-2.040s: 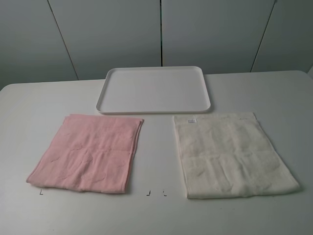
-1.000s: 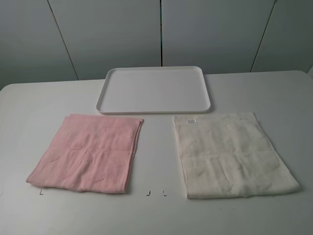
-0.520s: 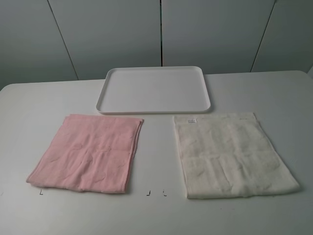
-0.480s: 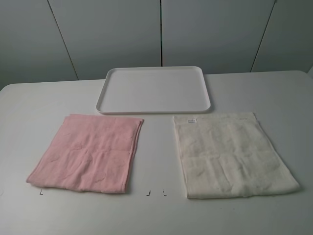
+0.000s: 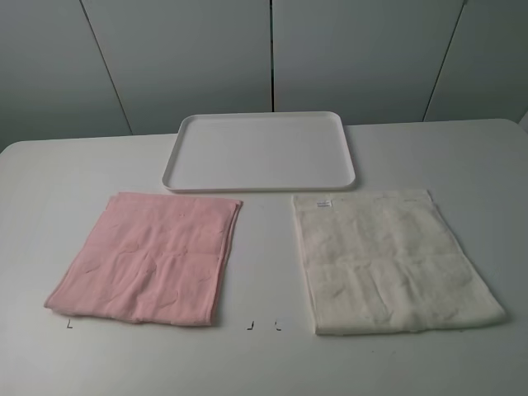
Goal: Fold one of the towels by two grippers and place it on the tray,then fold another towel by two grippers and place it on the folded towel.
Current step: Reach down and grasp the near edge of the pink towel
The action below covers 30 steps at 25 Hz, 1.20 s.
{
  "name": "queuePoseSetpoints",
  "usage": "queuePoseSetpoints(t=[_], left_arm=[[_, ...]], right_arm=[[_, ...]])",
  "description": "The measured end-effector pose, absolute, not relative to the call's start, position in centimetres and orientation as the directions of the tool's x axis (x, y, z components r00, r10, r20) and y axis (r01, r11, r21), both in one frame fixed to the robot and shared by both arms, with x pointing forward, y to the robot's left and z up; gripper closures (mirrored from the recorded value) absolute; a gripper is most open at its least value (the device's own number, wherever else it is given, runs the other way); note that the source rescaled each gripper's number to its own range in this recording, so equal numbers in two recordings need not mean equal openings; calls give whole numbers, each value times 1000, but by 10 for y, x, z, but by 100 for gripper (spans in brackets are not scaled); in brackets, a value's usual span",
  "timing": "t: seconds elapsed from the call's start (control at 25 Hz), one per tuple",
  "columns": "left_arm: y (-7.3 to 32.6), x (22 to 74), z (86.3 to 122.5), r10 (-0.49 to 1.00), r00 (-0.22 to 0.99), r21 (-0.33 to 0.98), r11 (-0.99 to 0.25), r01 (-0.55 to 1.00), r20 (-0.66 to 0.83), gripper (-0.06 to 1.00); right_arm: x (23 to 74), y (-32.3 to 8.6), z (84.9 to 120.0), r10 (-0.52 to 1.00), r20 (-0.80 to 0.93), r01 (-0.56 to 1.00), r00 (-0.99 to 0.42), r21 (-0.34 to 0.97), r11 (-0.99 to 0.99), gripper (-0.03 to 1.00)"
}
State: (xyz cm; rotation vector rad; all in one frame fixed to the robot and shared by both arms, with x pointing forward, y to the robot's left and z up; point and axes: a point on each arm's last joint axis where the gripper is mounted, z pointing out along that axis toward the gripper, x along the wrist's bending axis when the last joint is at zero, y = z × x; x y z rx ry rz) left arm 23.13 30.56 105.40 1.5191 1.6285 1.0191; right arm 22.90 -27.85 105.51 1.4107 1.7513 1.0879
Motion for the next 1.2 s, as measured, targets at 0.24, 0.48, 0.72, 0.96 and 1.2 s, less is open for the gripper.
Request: queuePoseSetpoints(t=[0.24, 0.48, 0.72, 0.96, 1.2], left_arm=[[305, 237, 1065, 995, -48, 854, -52, 518, 90, -6], [307, 274, 1097, 986, 34, 766, -149, 625, 163, -6], [301, 339, 1099, 966, 218, 598, -259, 758, 142, -6], [294, 393, 1063, 829, 542, 350, -552, 756, 137, -6], [279, 437, 1024, 589, 796, 225, -802, 553, 141, -6]], right_arm=[[235, -279, 1060, 973, 32, 527, -229, 845, 97, -3], [275, -275, 1086, 965, 121, 579, -232, 814, 37, -3], [310, -269, 1095, 946, 152, 559, -287, 828, 36, -3], [352, -260, 1098, 878, 144, 626, -457, 753, 203, -3], [391, -244, 1098, 801, 138, 636, -582, 691, 343, -3]])
